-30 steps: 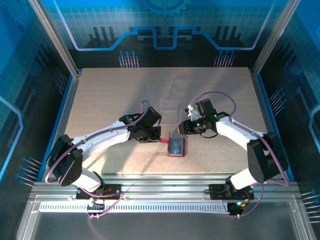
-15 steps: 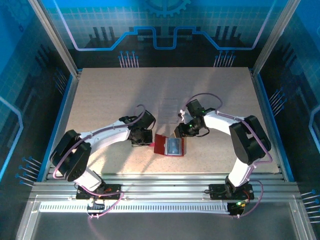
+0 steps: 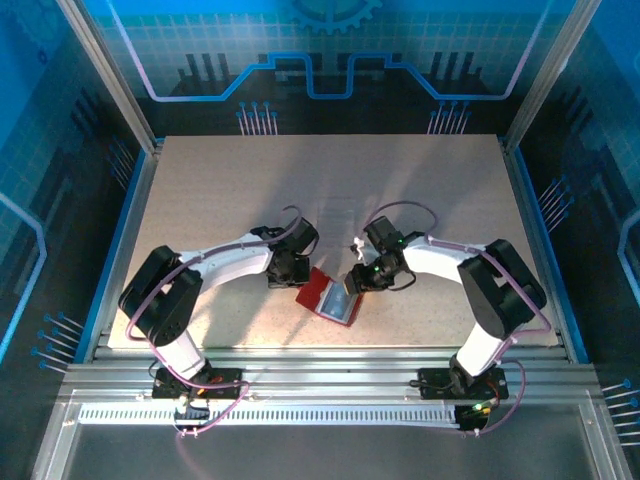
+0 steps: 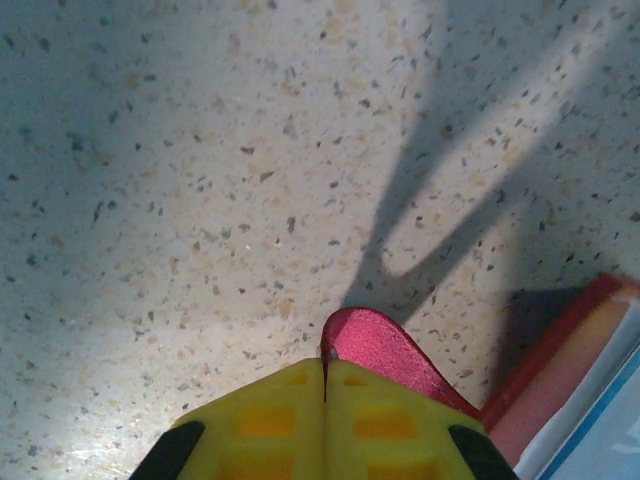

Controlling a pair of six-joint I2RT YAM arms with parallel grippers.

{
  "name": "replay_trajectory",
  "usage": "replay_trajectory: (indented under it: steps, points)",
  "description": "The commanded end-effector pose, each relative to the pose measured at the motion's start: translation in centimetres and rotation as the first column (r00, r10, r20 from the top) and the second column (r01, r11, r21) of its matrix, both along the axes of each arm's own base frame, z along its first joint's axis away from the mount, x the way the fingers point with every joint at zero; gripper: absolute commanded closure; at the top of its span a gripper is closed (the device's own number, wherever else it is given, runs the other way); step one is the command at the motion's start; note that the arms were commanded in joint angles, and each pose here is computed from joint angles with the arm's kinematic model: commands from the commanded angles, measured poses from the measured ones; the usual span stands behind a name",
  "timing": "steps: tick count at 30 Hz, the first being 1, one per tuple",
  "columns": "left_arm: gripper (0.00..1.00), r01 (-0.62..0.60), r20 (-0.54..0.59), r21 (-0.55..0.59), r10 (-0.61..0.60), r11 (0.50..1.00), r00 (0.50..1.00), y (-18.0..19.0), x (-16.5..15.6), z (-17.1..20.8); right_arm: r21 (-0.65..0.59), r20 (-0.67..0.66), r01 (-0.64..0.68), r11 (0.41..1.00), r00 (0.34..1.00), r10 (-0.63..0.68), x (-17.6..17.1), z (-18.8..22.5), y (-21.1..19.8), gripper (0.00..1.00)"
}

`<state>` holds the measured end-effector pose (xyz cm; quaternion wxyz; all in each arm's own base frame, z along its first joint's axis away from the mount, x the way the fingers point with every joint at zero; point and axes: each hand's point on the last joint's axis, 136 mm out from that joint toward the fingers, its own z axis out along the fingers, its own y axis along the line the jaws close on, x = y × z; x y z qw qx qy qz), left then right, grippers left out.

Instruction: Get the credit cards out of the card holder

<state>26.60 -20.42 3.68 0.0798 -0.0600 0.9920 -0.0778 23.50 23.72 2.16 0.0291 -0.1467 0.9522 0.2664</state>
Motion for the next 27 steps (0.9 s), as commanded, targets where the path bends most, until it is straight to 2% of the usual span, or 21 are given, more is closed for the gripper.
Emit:
replay_trajectory:
  steps: [1,5,7,9,12,16,20,24,27]
  points:
    - [0.97,0.021,0.030,0.002,-0.021,1.000,0.999,-0.4,1.4,0.8,-0.021,-0.107,-0.009,1.000,0.994,0.006,-4.5,-0.8,0.4,0.61]
    - [0.96,0.047,0.039,-0.022,-0.047,0.999,0.998,-1.4,2.1,1.2,0.071,-0.119,-0.043,0.997,0.992,0.051,-6.8,1.1,2.6,0.62]
    - [0.97,0.066,0.043,-0.052,-0.064,0.996,0.997,-2.2,2.4,1.6,0.091,-0.097,-0.043,0.995,0.994,0.052,-6.8,2.2,2.7,0.62]
    - [0.97,0.085,0.055,-0.082,-0.080,0.993,0.995,-3.1,2.7,2.1,0.089,-0.036,-0.035,0.995,0.999,0.038,-5.8,3.0,2.0,0.62]
    - [0.96,0.122,0.082,-0.114,-0.113,0.986,0.990,-4.3,3.2,3.0,0.163,0.038,-0.035,0.986,0.999,0.029,-3.9,4.5,1.5,0.62]
    - [0.96,0.146,0.101,-0.130,-0.134,0.981,0.986,-5.2,3.4,3.8,0.253,0.184,-0.104,0.962,0.981,0.058,-1.3,6.4,1.8,0.61]
    - [0.96,0.153,0.114,-0.141,-0.138,0.978,0.984,-5.6,3.2,4.6,0.369,0.332,-0.210,0.905,0.940,0.082,1.2,7.7,3.0,0.60]
    - [0.96,0.152,0.131,-0.157,-0.132,0.976,0.983,-5.8,2.9,5.6,0.415,0.383,-0.270,0.869,0.918,0.102,2.8,7.7,3.5,0.59]
    - [0.96,0.150,0.145,-0.174,-0.125,0.973,0.981,-6.0,2.8,6.4,0.406,0.365,-0.268,0.874,0.924,0.114,3.8,6.3,3.4,0.59]
